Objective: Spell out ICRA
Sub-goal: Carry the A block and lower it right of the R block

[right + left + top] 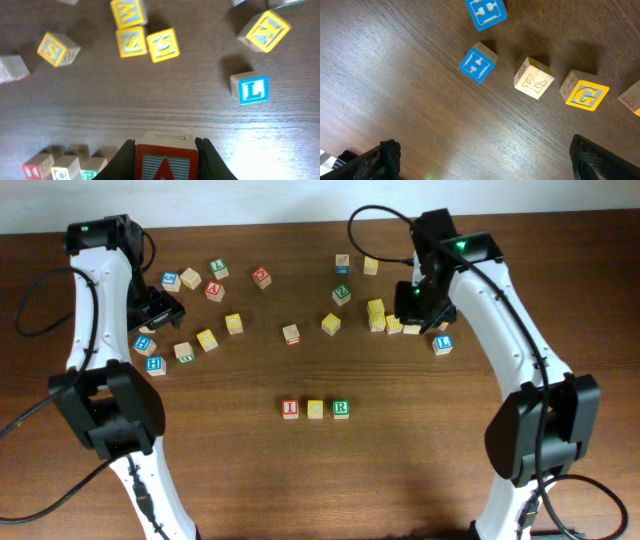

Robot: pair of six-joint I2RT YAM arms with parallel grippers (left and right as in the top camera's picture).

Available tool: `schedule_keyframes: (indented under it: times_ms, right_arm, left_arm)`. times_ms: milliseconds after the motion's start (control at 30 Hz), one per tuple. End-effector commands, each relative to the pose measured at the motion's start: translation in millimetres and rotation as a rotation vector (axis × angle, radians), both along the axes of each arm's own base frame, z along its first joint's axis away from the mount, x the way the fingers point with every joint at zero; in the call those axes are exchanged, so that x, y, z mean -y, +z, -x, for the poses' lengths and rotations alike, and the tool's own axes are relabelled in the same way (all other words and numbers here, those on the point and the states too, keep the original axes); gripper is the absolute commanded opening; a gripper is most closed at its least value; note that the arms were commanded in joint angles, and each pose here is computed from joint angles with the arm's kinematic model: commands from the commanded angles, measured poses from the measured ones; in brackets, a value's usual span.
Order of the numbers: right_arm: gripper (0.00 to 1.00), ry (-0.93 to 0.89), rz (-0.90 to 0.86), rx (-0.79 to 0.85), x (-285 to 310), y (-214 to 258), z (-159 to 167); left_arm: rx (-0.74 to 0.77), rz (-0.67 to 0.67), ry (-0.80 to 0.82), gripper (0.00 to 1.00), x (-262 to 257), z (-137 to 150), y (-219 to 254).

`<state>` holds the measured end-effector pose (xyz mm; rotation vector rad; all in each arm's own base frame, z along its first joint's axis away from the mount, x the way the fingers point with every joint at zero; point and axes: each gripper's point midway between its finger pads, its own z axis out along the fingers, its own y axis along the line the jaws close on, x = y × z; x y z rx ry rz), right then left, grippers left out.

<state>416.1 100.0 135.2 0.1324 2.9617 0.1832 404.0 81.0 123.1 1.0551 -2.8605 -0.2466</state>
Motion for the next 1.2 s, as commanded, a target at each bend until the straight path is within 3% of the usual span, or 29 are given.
schedule_keyframes:
  times_ms: [0,167,400,900,1167]
  right_arm:
    - [0.21,0.113,-0.010,-0.042,-34.6,-12.2,25.0]
    - [0.21,0.165,0.017,-0.159,-77.1,-81.9,79.6]
    - [0.21,0.266,0.064,-0.222,-105.0,-108.9,126.3]
    - [0.21,0.203,0.075,-0.193,-90.0,-125.4,117.6]
    - [0.21,0.210,0.083,-0.233,-88.8,-125.2,128.1]
  left_arm:
    - [0.018,-0.016,-0.003,0.99,-5.7,-1.1,7.1]
    - [0.018,-0.016,-0.003,0.99,-5.7,-1.1,7.0]
    - [0.018,-0.016,-0.003,0.99,-5.7,-1.1,7.1]
    - [0.018,-0.016,-0.003,0.99,-5.7,-1.0,7.2]
    - [0.018,-0.016,-0.003,0.99,-5.7,-1.1,7.1]
